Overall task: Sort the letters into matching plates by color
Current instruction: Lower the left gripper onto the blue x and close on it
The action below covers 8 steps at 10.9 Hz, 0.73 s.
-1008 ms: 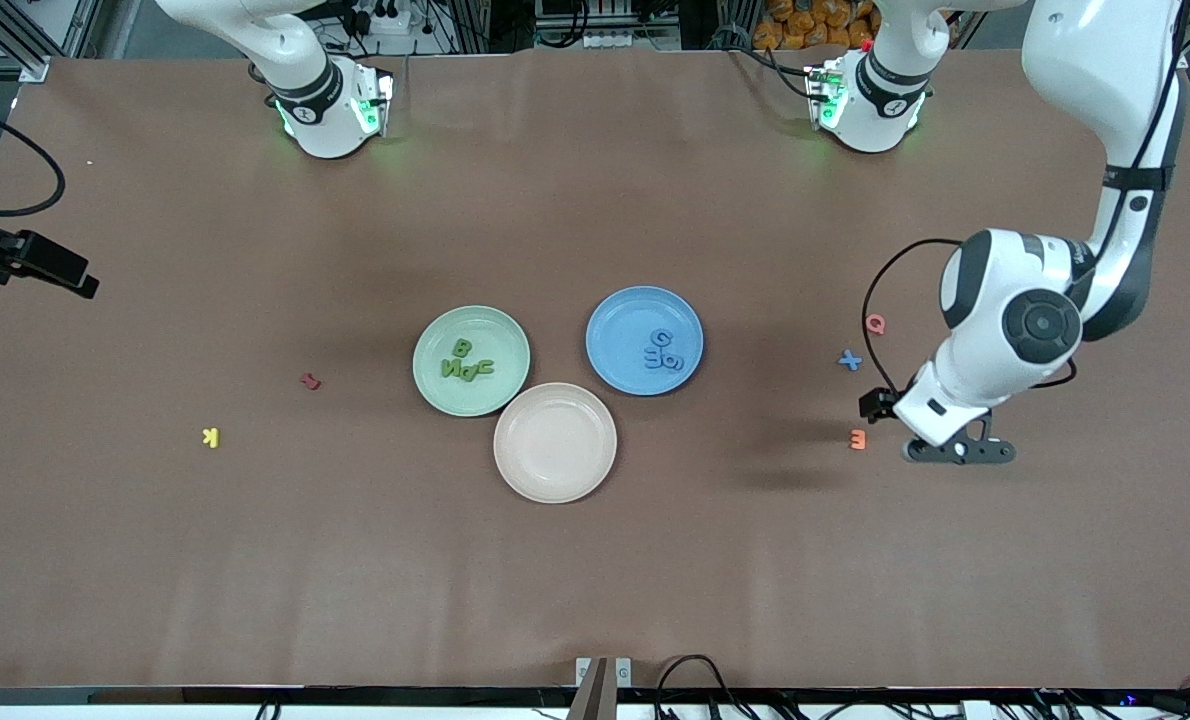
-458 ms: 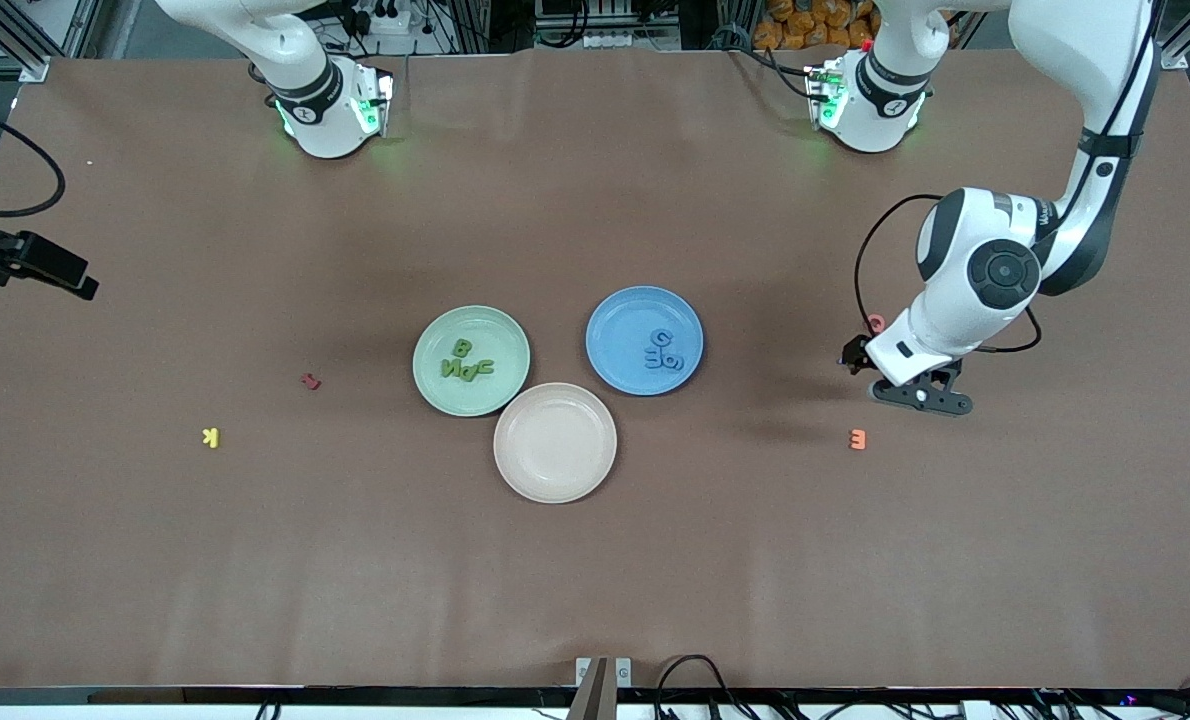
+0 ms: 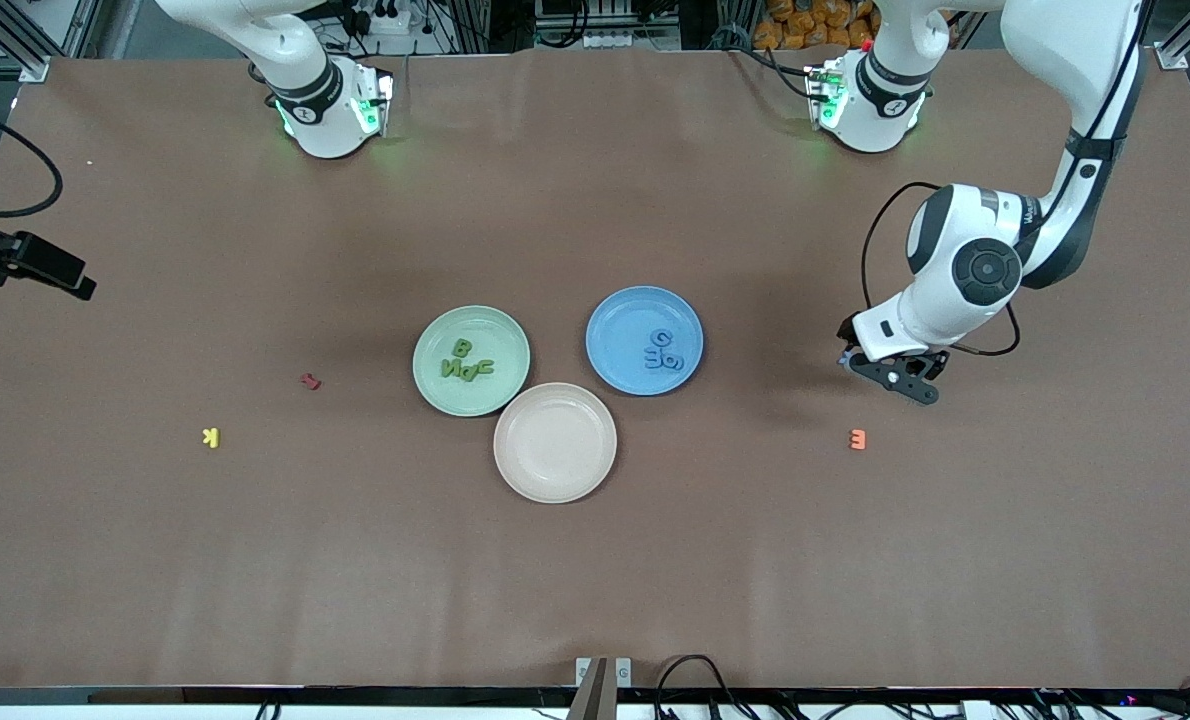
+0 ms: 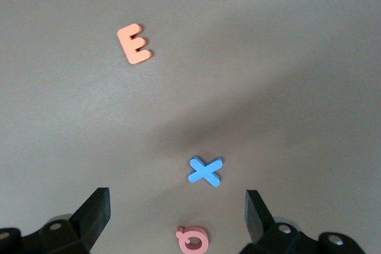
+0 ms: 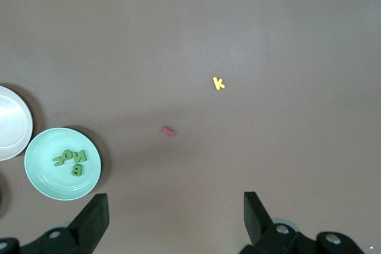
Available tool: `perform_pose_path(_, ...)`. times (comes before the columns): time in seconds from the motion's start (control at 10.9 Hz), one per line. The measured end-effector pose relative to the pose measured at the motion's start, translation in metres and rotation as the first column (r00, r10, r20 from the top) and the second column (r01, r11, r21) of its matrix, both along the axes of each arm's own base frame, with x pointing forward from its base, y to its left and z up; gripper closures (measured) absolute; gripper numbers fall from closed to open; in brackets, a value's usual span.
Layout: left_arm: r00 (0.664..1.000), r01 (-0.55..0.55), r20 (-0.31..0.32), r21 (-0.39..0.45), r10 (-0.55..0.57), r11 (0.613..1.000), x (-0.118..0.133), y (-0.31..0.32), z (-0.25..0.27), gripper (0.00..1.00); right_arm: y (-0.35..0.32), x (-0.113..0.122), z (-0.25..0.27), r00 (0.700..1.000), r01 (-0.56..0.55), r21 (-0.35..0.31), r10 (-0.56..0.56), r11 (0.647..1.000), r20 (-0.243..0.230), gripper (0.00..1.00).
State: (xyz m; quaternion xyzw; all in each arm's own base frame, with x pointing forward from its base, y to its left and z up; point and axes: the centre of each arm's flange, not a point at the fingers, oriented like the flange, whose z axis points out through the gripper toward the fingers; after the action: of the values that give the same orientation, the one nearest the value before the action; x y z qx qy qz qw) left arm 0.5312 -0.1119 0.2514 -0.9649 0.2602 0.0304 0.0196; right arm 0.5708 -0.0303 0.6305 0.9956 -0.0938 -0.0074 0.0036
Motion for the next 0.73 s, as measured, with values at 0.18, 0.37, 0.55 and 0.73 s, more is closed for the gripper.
perform_pose_path(0.18,0.998,0.065,0.026,-0.015,-0.064,0.998,-0.01,-0.001,-0.014,0.0,-0.005,0.0,0.0,1.0,0.009,0.001,-0.009,1.0,0.002,0.0)
perform_pose_path(0.37,0.995,0.087,0.049,-0.028,-0.085,0.996,-0.02,-0.001,-0.031,0.0,-0.006,0.0,0.0,1.0,0.009,0.001,-0.009,1.0,0.002,0.0)
perform_pose_path(0.55,0.994,0.096,0.063,-0.039,-0.093,0.995,-0.028,-0.002,-0.047,0.0,-0.003,0.0,0.0,1.0,0.003,0.003,-0.003,1.0,0.003,0.0)
perform_pose_path(0.73,0.993,0.097,0.065,-0.042,-0.094,0.994,-0.032,-0.001,-0.054,0.0,-0.001,0.001,0.0,1.0,-0.001,0.006,0.001,1.0,0.003,0.0)
